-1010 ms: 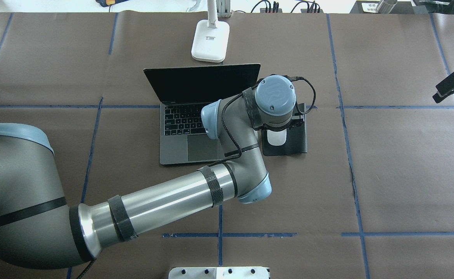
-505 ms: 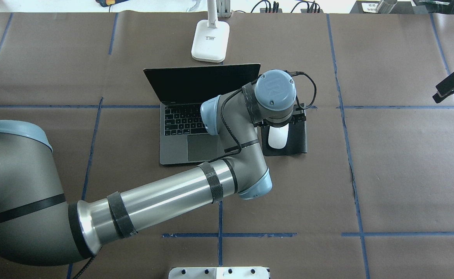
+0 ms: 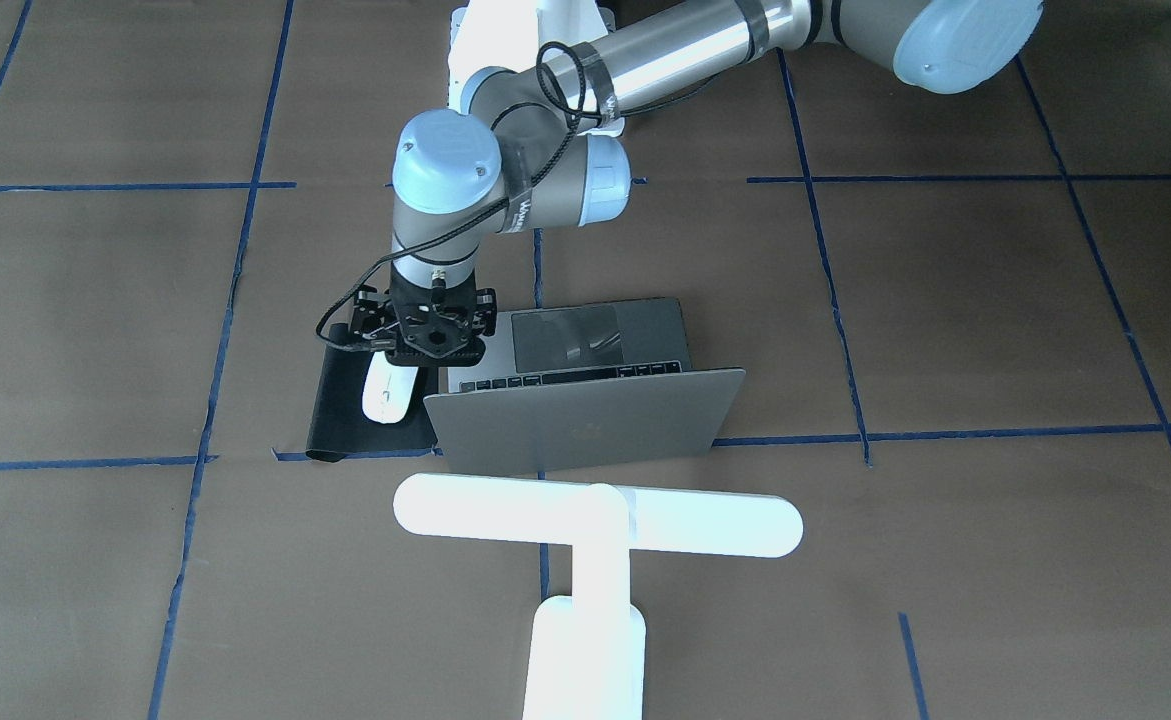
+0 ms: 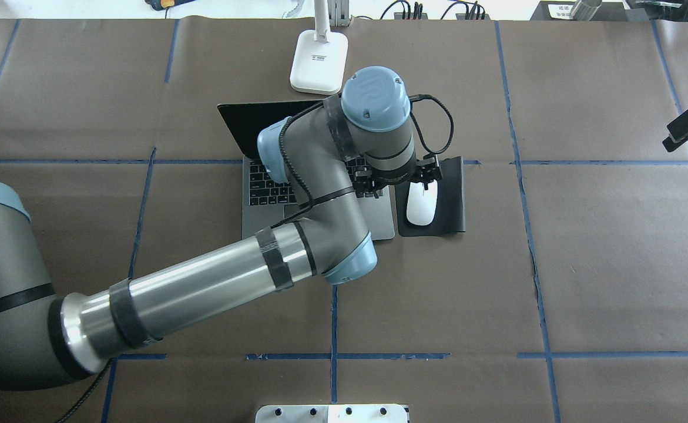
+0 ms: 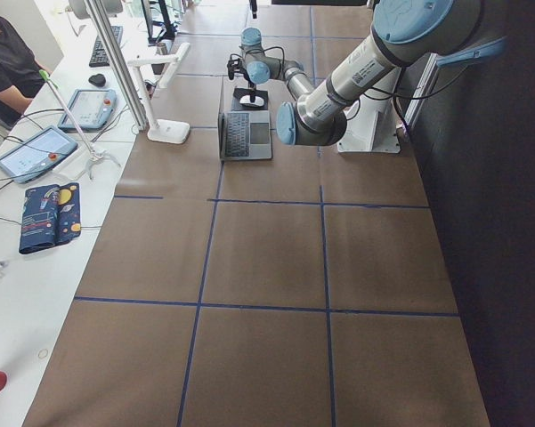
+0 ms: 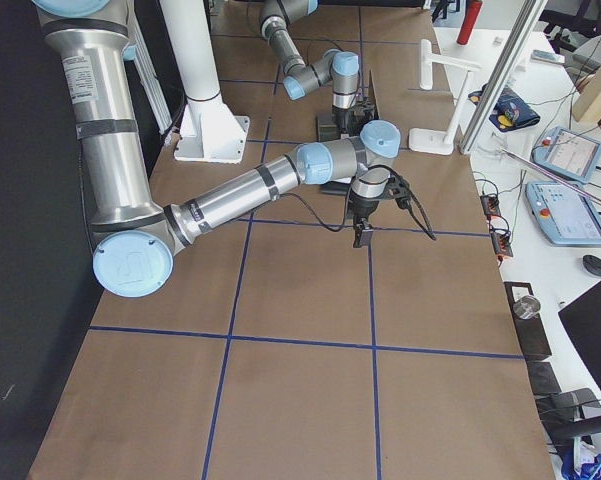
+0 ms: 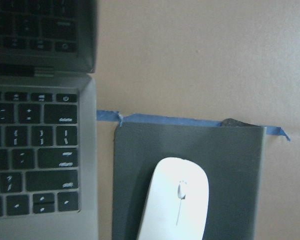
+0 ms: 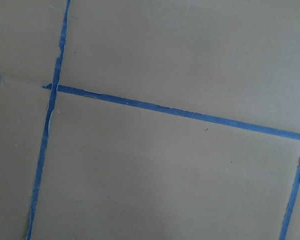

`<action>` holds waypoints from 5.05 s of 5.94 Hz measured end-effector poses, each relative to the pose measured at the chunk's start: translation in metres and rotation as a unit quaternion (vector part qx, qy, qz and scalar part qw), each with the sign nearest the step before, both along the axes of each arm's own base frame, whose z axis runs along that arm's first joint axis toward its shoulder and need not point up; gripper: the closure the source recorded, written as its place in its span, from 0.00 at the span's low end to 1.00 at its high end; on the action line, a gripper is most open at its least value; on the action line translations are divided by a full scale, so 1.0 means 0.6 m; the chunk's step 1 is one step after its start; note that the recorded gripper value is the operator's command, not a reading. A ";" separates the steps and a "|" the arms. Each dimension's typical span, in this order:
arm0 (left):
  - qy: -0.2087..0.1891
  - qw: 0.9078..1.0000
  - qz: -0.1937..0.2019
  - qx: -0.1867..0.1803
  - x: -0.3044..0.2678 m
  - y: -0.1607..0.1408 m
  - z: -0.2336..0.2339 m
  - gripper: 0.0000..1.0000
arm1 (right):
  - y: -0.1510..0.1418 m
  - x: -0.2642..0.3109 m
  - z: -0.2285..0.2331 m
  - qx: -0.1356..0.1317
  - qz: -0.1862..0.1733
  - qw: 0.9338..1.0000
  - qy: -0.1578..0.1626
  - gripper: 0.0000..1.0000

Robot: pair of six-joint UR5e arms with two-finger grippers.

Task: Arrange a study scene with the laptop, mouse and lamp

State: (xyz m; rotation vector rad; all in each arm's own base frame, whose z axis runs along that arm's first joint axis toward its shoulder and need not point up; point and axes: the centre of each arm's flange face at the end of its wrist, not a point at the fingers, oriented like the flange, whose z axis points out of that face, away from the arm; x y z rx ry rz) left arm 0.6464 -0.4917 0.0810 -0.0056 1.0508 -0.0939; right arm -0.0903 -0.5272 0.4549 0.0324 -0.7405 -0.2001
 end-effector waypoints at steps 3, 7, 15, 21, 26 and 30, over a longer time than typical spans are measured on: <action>-0.013 1.000 0.021 -0.010 -0.174 0.098 0.110 0.00 | 0.000 0.006 -0.001 0.002 0.003 1.000 0.003 0.00; -0.068 0.996 0.038 0.036 -0.432 0.162 0.288 0.00 | 0.056 0.119 0.118 -0.017 0.032 0.999 0.005 0.00; -0.128 0.988 0.076 0.039 -0.917 0.097 0.683 0.00 | 0.151 0.291 0.375 -0.012 0.083 0.996 -0.032 0.00; -0.123 0.991 0.052 0.001 -1.159 0.088 0.956 0.00 | 0.150 0.292 0.374 -0.011 0.084 0.996 -0.029 0.00; -0.121 0.991 0.055 -0.001 -1.205 0.101 1.000 0.00 | 0.153 0.291 0.382 -0.016 0.084 0.996 -0.030 0.00; -0.125 0.991 0.055 0.005 -1.207 0.082 0.985 0.00 | 0.151 0.291 0.376 -0.012 0.084 0.996 -0.030 0.00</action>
